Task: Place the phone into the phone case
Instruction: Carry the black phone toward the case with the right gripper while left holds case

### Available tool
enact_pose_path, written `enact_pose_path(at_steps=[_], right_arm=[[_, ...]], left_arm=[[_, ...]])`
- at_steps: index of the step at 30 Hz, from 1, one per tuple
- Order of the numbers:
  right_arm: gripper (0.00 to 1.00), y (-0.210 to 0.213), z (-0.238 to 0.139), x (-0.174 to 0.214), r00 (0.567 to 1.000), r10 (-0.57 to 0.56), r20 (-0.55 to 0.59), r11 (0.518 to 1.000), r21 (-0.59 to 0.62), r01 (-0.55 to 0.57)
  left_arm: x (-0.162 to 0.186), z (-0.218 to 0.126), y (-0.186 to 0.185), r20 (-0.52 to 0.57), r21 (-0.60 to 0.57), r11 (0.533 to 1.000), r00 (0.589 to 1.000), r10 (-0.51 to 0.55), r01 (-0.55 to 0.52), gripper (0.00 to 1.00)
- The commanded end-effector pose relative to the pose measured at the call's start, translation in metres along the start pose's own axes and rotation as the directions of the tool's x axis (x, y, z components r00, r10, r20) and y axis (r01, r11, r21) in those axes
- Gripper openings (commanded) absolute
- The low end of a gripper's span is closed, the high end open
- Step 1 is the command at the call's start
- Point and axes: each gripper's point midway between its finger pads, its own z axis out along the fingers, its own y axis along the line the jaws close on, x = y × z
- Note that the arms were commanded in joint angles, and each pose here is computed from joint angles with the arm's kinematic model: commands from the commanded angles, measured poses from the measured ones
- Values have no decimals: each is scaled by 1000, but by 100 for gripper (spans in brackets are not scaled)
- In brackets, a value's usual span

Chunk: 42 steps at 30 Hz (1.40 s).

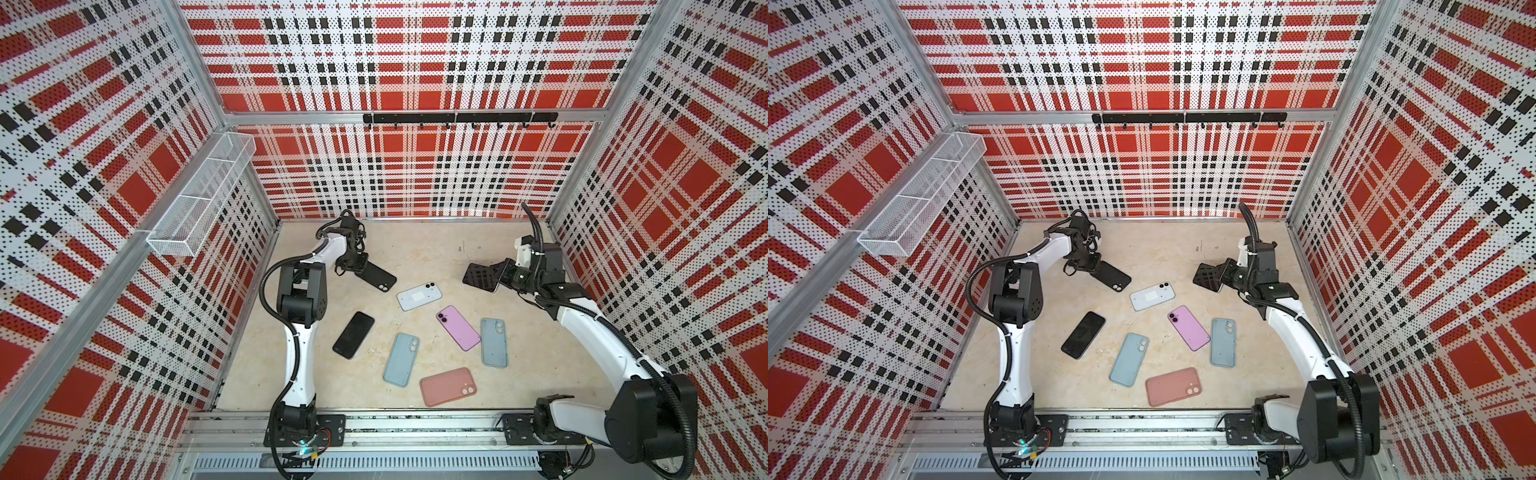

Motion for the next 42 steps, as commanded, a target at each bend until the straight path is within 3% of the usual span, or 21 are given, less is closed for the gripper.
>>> enact_pose_path(at_steps=[1, 5, 8, 14, 18, 23, 26, 29, 34, 42], right_arm=[[0, 19, -15, -21, 996, -27, 85, 998, -54, 31], [0, 17, -14, -19, 996, -26, 84, 998, -51, 30], [0, 17, -14, -19, 996, -25, 83, 998, -52, 29], [0, 21, -12, -21, 997, -27, 77, 997, -66, 32], [0, 43, -9, -26, 996, -62, 57, 983, -167, 70], [0, 88, 3, -26, 993, -116, -27, 929, -358, 99], [0, 108, 19, -20, 983, -169, -79, 913, -389, 126], [0, 121, 39, -11, 972, -191, -140, 909, -399, 122], [0, 142, 70, 5, 945, -210, -249, 889, -451, 79], [0, 175, 123, 35, 884, -257, -391, 883, -466, 51]], left_arm=[[-5, 8, 3, 2, -36, 999, 1000, -20, 20, 28], [-6, 11, -2, 1, -35, 999, 1000, -25, 26, 21], [-7, 5, -4, 3, -52, 997, 999, -50, 50, 10], [5, -17, -15, -23, -90, 990, 994, -110, 108, 3], [25, -26, -27, -60, -94, 981, 983, -173, 167, 3], [49, -25, -40, -110, -70, 971, 966, -236, 229, 4], [57, -22, -39, -124, -72, 961, 954, -272, 265, 13], [58, -21, -32, -120, -77, 950, 943, -309, 302, 15], [45, -36, -22, -57, -25, 921, 920, -388, 388, 37], [11, -111, -24, 180, 217, 879, 868, -463, 424, 76]])
